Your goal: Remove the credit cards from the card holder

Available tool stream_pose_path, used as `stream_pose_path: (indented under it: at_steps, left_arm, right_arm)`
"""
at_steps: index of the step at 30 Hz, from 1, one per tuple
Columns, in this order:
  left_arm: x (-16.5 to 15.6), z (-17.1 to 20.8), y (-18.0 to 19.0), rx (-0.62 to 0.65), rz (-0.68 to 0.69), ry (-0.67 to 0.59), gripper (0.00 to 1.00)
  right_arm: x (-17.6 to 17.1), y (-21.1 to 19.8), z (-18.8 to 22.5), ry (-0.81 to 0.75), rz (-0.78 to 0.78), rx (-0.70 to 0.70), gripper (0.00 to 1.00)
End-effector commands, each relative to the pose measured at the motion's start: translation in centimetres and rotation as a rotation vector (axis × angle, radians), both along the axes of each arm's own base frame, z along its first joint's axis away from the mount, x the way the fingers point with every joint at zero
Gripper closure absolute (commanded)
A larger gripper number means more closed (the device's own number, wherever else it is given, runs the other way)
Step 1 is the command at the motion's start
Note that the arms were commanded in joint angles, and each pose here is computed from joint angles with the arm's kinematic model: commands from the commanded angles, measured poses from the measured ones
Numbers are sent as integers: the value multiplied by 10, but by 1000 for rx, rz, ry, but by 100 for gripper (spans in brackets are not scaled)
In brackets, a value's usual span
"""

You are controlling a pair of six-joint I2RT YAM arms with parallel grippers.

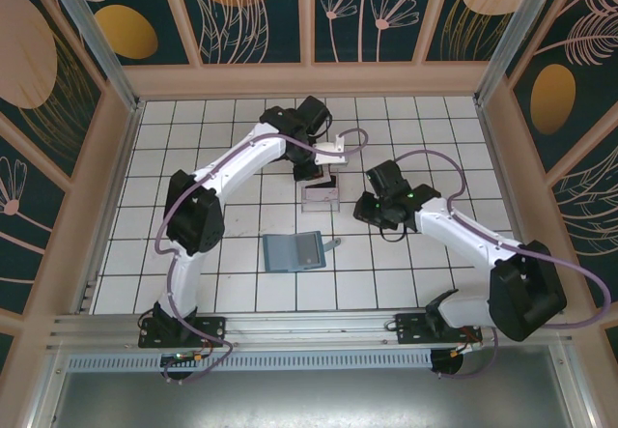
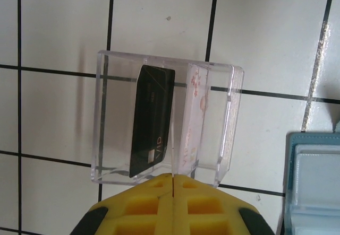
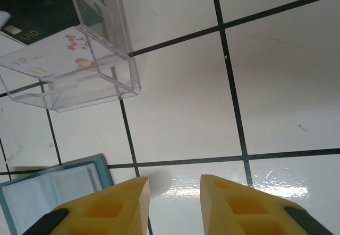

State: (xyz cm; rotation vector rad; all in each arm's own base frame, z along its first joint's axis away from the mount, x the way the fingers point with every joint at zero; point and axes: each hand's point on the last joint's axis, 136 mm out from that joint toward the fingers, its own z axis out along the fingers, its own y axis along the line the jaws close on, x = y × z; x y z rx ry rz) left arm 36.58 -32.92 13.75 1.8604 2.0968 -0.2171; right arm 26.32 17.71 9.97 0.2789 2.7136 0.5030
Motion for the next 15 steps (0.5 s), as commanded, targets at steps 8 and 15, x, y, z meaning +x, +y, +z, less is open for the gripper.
stream_pose_path:
  at_steps: [8,15]
  left_arm:
    - [-17,-28,-10,61,-63,93,100]
    - [-10,-39,-8,115,-28,61,100]
  right_arm:
    - [-9,-15,-1,-4,-44,-7,69]
    - [-11,-15,-1,-5,-42,-5,69]
